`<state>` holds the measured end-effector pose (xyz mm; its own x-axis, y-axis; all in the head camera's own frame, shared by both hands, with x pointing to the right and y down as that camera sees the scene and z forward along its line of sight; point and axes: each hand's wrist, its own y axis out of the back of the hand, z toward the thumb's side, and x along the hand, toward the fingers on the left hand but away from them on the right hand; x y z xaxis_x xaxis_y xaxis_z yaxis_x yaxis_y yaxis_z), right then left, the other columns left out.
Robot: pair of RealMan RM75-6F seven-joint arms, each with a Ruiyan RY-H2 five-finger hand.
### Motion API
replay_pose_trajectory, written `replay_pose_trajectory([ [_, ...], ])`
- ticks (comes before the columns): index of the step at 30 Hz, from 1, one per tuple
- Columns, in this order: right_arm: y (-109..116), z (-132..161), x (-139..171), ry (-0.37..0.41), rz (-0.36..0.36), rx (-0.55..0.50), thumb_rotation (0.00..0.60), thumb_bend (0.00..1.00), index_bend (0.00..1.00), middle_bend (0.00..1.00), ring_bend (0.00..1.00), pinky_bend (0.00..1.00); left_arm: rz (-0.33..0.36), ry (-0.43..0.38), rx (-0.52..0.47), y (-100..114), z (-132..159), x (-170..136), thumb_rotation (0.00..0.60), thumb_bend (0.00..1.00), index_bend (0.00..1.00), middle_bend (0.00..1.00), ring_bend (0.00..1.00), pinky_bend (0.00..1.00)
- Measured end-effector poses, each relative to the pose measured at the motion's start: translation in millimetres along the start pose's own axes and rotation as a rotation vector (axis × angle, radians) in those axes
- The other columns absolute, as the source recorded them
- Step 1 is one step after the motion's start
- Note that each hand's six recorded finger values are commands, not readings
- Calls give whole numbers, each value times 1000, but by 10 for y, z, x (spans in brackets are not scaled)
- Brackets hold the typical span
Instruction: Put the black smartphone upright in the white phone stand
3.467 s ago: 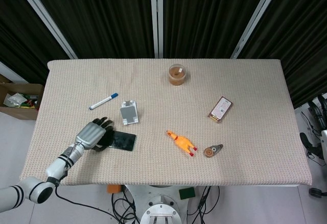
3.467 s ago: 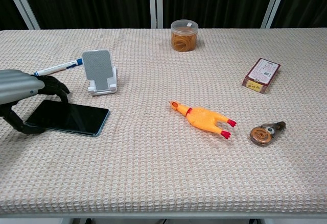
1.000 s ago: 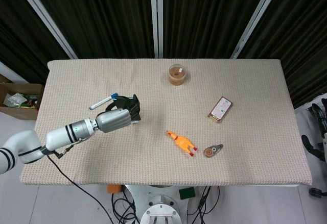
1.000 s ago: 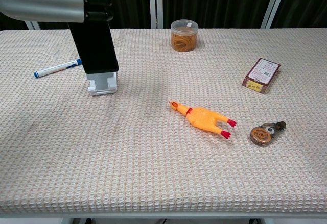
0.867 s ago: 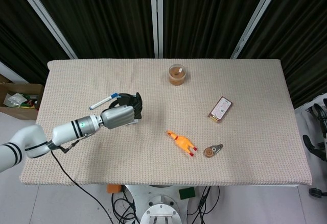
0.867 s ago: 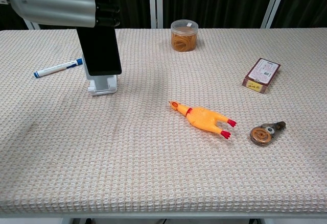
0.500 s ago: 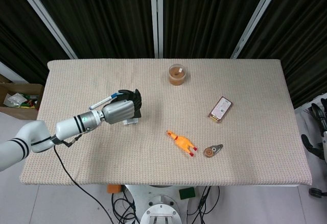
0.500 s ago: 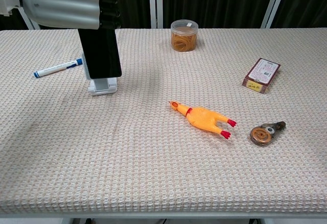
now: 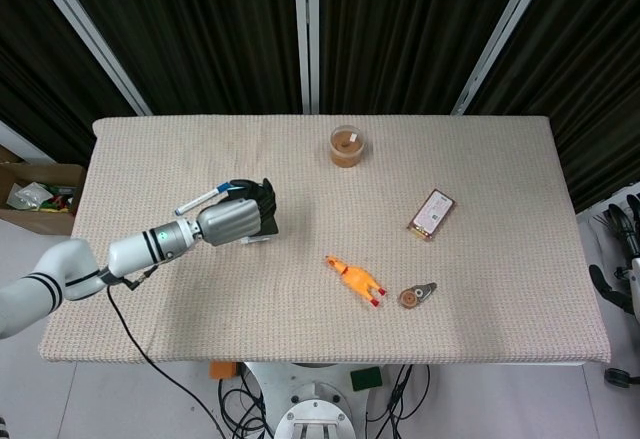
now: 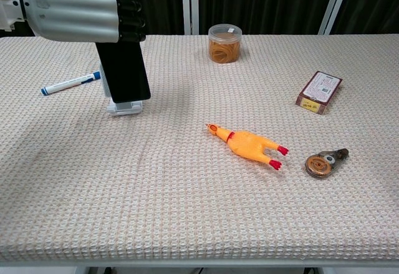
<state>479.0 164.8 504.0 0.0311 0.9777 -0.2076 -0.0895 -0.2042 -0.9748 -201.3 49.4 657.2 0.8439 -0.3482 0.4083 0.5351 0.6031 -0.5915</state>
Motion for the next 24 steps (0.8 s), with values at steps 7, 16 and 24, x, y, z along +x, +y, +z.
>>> replay_pose_trajectory([
  [7,-28,3,-2,-2,10,5,600,327,0,0,0,0,5,20,-20,-30,7,-15,600,311,757,737,564,630],
  [16,-49,16,-18,-1,16,8,600,327,0,0,0,0,-22,-15,-11,-132,119,-131,600,312,751,732,561,623],
  [24,-62,44,-22,3,19,9,600,327,0,0,0,0,-20,-9,-25,-136,118,-150,600,314,749,730,559,622],
])
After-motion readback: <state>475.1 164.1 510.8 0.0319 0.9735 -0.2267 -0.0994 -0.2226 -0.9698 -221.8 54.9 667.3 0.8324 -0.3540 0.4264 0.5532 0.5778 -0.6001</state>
